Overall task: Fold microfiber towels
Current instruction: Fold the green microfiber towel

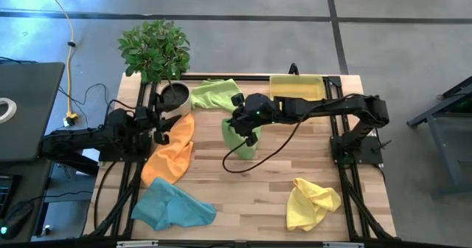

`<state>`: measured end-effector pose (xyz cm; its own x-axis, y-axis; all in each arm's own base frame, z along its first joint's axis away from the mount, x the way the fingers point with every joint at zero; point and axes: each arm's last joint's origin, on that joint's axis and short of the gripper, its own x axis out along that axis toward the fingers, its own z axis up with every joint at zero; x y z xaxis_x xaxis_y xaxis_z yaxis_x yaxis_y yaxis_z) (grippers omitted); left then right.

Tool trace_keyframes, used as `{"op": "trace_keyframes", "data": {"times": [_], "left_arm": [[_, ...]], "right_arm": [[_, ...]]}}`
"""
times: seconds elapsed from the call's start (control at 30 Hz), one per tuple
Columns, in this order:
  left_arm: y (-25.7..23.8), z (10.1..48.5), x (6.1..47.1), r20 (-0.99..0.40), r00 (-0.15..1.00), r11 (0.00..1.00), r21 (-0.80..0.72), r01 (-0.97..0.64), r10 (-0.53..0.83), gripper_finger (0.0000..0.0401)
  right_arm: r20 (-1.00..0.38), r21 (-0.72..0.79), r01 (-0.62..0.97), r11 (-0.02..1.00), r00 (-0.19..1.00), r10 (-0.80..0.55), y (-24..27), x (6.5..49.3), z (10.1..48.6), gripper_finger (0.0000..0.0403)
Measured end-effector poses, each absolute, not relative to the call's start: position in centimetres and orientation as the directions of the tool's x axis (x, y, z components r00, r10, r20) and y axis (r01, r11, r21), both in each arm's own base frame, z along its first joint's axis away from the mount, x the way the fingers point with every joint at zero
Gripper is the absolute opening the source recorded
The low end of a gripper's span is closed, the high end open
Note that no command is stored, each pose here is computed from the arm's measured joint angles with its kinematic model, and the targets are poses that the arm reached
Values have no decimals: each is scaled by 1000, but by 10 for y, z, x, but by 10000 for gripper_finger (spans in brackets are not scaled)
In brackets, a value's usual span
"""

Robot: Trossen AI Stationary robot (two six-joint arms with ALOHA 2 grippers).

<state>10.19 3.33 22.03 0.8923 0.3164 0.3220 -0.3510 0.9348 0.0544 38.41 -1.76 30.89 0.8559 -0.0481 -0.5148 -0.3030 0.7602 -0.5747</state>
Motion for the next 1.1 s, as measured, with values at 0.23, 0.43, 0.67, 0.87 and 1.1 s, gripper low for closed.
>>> {"op": "trace_keyframes", "data": {"times": [0.23, 0.43, 0.67, 0.87, 1.1], "left_arm": [[40, 235, 127, 190, 939, 950, 65, -305, 288, 166], [47, 237, 160, 47, 974, 973, 49, -224, 222, 166], [47, 237, 205, -78, 986, 985, 99, -142, 149, 166], [42, 238, 236, -132, 990, 991, 131, -39, 56, 166], [42, 239, 255, -153, 988, 989, 145, 31, -9, 166]], "right_arm": [[-518, -575, -310, 757, 854, -44, -17, 383, 309, 0], [-515, -626, -363, 690, 857, -16, -16, 383, 310, 0], [-516, -642, -422, 640, 855, 46, -11, 383, 309, 0], [-543, -684, -488, 542, 837, 67, -2, 382, 307, 0], [-549, -714, -506, 484, 833, 60, 5, 381, 306, 0]]}}
